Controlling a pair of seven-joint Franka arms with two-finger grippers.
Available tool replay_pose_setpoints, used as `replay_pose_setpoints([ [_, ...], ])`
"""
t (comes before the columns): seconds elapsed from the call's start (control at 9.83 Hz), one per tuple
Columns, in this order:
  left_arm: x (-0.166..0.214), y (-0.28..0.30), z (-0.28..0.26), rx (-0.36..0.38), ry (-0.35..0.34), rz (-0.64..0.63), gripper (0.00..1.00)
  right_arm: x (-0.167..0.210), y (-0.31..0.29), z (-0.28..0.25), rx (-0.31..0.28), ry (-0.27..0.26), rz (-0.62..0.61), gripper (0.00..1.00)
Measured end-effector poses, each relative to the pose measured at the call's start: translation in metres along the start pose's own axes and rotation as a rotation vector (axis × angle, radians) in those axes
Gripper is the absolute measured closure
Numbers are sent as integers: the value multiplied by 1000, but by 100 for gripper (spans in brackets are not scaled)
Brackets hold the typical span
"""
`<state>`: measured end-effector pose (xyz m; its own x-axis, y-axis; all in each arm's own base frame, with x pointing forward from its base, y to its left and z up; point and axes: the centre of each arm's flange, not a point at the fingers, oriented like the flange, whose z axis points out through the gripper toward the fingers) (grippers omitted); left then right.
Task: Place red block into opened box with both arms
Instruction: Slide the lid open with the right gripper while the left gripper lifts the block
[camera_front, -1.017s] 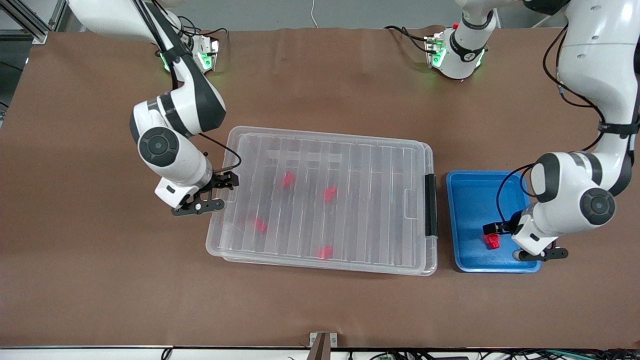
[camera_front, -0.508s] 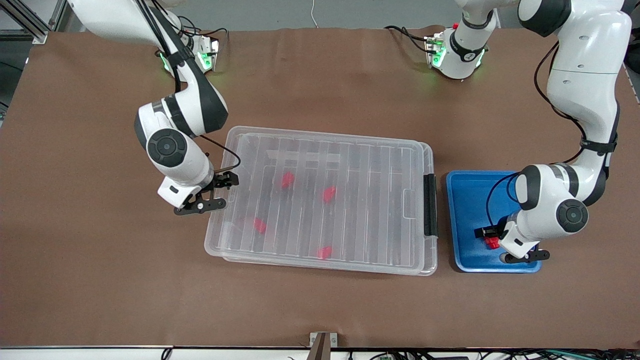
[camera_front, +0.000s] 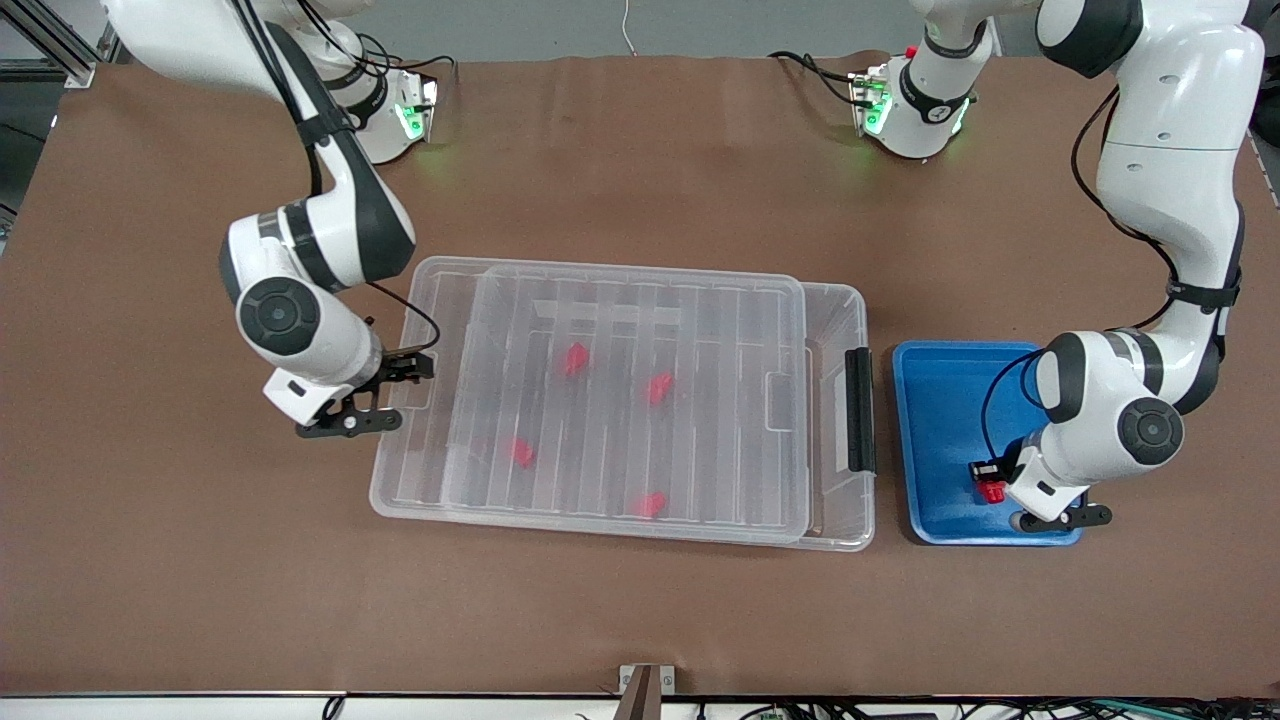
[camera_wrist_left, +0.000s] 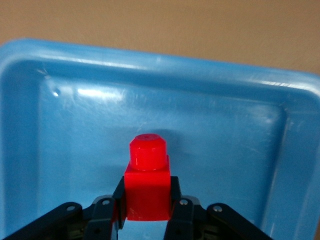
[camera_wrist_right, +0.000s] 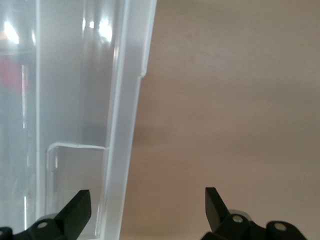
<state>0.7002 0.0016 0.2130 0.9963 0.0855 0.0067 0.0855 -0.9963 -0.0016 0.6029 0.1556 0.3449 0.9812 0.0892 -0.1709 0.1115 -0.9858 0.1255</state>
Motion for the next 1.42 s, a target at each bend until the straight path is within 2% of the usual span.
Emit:
replay_pose_setpoints([
  [0.31,2,26,-102,-2,46,37,65,1,49,3,3,-36,-7,0],
  [0.51,-17,60,-190,-3,67,90,65,1,82,5,12,-48,-22,0],
  [0.71,-45,101,-253,-8,50,123,65,0,113,6,23,-51,-44,0],
  [1.02,-75,182,-270,-45,30,97,65,-2,143,1,32,-56,-45,0],
  [1.22,-92,228,-254,-47,-1,95,65,-2,145,-10,30,-41,-44,0],
  [1.42,-101,260,-219,-31,-41,94,65,1,149,-44,26,-14,-33,0],
])
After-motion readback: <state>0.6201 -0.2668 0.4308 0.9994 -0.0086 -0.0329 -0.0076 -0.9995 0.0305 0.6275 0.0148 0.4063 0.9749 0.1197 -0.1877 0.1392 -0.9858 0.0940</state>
